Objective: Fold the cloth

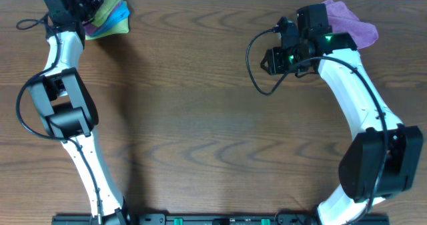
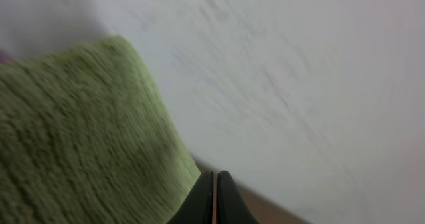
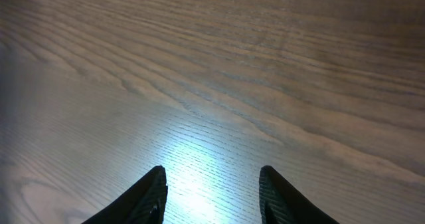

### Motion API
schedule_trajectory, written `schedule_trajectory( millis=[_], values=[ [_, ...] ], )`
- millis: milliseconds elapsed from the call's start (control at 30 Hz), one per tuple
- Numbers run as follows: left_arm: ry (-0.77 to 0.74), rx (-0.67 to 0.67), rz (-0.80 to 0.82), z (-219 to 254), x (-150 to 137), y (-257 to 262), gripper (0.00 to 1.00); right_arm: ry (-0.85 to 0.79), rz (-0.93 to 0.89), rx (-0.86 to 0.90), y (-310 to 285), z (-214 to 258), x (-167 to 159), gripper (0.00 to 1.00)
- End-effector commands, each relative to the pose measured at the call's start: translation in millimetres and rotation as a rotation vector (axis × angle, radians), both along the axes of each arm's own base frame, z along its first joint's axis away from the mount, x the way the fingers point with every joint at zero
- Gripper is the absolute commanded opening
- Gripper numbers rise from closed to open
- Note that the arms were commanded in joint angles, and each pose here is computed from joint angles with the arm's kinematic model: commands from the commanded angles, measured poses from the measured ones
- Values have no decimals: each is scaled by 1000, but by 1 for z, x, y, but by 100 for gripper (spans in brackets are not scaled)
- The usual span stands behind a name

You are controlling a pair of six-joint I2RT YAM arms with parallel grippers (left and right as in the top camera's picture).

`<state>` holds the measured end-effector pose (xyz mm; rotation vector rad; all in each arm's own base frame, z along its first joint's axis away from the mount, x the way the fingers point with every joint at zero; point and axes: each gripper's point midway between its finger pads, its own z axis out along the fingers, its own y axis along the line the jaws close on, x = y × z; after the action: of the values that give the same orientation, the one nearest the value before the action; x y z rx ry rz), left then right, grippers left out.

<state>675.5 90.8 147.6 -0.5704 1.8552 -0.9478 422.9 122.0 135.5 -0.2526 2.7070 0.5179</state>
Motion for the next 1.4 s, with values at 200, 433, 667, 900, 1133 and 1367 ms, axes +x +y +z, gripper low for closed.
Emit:
schedule_trajectory(
  millis=[200,433,667,900,1133,1367],
  values=[
    [-78,84,-186,95,-40,-29,6,-47,1,-53,-15,20,-6,38],
    [86,480,-168,148,-126,-36,6,-180,-20,-164,-54,86,-37,45],
    [266,595,-235,171,-224,-52,6,-293,-40,-214,-72,142,-85,40],
    [365,675,-271,190,-313,-64,6,-477,-48,-231,-80,163,-137,43],
    [375,748,-178,159,-408,-70,6,-628,-223,-164,-93,127,-190,73],
    [364,667,-62,109,-448,-77,33,-663,-381,-166,-111,116,-191,99]
  ],
)
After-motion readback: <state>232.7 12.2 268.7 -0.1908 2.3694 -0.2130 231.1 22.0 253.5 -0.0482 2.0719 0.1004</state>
